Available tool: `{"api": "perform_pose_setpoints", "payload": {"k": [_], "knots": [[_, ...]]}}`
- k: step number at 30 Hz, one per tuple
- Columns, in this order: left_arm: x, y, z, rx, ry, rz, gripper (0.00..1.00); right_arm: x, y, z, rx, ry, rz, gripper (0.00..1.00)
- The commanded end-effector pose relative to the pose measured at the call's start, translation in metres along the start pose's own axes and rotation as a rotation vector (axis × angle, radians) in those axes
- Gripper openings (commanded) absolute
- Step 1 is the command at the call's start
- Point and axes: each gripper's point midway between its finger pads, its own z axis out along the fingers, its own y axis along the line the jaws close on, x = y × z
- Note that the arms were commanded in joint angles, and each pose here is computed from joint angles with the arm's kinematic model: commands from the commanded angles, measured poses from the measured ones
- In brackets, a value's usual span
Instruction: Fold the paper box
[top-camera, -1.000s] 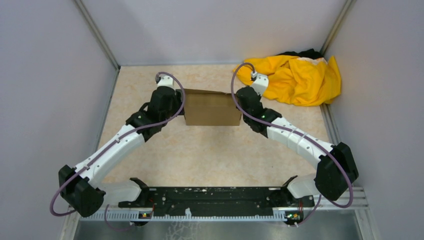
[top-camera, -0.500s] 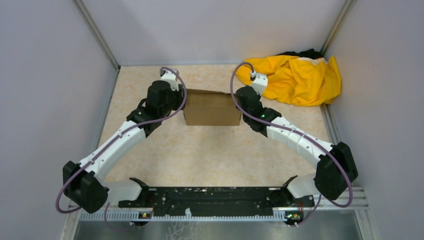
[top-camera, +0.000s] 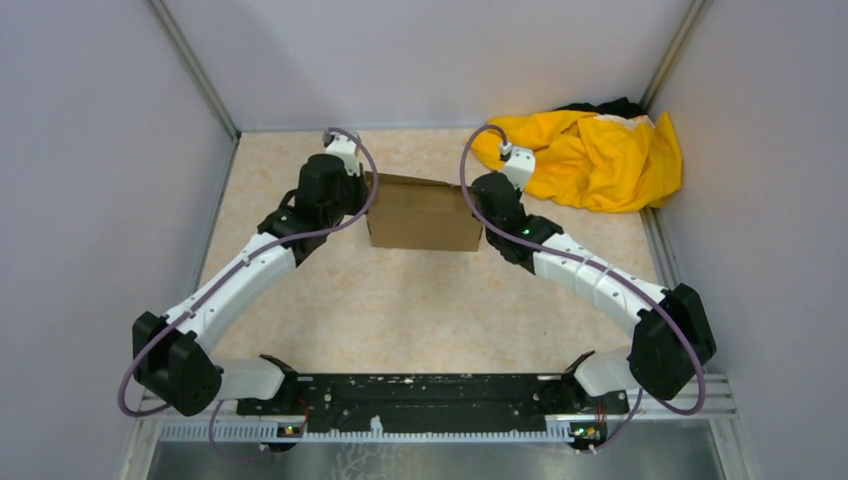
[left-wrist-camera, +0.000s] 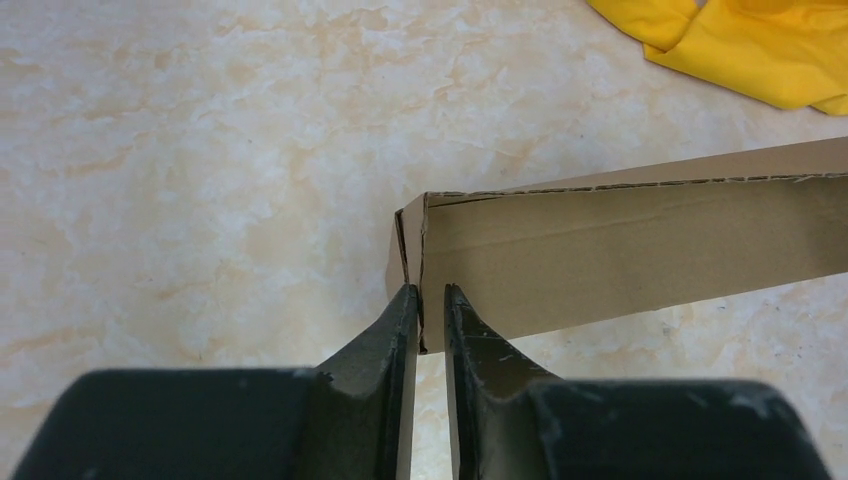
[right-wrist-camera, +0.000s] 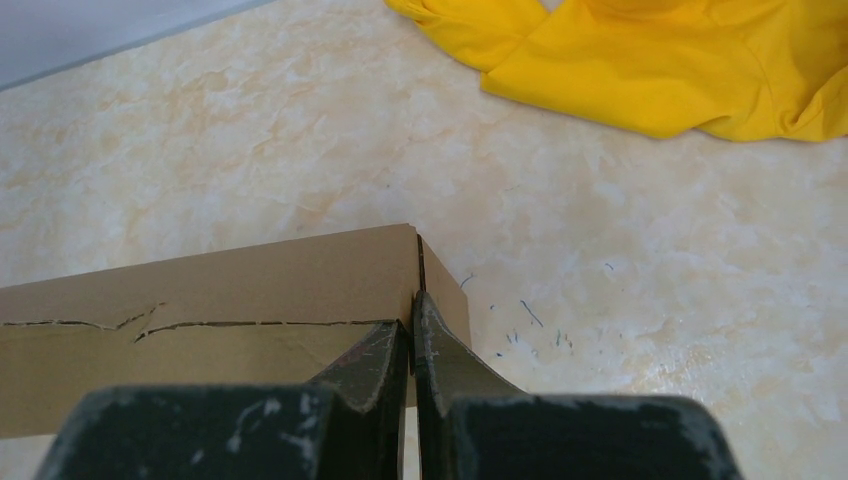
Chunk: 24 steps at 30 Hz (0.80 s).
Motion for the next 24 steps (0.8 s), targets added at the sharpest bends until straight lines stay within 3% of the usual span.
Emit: {"api": "perform_pose_setpoints", "payload": {"k": [1, 16, 24], "knots": [[-0.018, -0.003, 0.005, -0.003, -0.026, 0.003, 0.19, 0.057, -0.017, -0.003, 0.030, 0.188, -0.136, 0.00], [-0.004, -0.006, 0.012, -0.003, 0.033, -0.039, 0.16, 0.058, -0.016, -0.001, 0.028, 0.189, -0.145, 0.00], [-0.015, -0.010, 0.012, 0.002, 0.029, -0.045, 0.17, 0.057, -0.013, 0.000, 0.022, 0.189, -0.144, 0.00]]}}
